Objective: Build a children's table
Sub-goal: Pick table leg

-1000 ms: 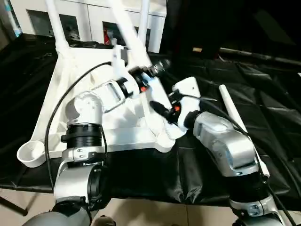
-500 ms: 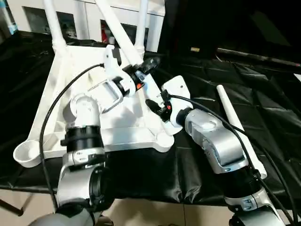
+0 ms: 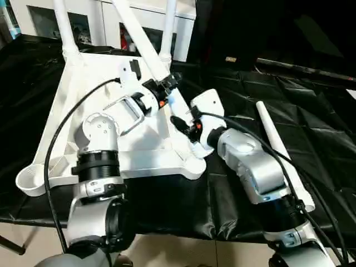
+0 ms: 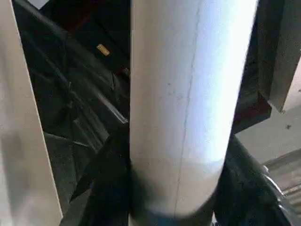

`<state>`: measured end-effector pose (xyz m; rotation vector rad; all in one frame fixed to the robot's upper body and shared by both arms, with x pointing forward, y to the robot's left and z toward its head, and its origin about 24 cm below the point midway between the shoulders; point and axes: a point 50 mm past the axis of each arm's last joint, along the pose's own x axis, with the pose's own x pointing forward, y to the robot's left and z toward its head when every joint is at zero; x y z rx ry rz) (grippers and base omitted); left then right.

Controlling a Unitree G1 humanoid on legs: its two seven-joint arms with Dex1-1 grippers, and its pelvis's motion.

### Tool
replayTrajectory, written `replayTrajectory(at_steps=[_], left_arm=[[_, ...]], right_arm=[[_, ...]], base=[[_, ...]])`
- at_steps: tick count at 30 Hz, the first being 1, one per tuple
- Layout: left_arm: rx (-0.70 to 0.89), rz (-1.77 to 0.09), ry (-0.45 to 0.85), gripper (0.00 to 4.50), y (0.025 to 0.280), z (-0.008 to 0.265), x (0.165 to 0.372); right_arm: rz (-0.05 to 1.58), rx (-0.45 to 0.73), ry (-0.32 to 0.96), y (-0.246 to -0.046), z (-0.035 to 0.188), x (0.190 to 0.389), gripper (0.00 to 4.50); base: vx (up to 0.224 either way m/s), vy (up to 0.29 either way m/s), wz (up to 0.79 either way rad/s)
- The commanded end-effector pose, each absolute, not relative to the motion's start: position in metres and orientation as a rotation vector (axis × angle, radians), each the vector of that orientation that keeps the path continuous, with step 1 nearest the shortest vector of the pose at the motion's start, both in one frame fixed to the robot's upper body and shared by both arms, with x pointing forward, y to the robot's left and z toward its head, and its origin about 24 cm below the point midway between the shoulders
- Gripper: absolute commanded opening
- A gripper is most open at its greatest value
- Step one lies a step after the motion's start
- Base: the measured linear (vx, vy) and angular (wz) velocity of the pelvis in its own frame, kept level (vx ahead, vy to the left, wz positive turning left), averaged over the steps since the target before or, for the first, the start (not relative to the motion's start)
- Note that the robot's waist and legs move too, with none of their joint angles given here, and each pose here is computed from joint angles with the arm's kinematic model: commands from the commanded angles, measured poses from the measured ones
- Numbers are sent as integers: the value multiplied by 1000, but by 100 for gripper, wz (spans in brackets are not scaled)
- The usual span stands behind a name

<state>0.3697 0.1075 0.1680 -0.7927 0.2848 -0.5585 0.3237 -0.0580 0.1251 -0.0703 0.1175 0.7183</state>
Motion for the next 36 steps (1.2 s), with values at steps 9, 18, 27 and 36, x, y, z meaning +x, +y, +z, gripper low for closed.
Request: replayTrajectory(at_steps=[9,18,27,36], left_arm=[[-539,-886,258,182,88,197,363],[-497,-1167,272,182,75,207,342],[-461,-1183,268,182,73,210,343],[-488,-1249,243,182,73,213,336]], right_arm=[[910,130,219,-136,153,319,303],[1132,215,378,-153,160,300,303],[1225,284,437,-149,165,296,303],[1205,253,500,-139,150,295,303]], base=[[0,0,0],[0,0,0],[0,0,0],[0,0,0]])
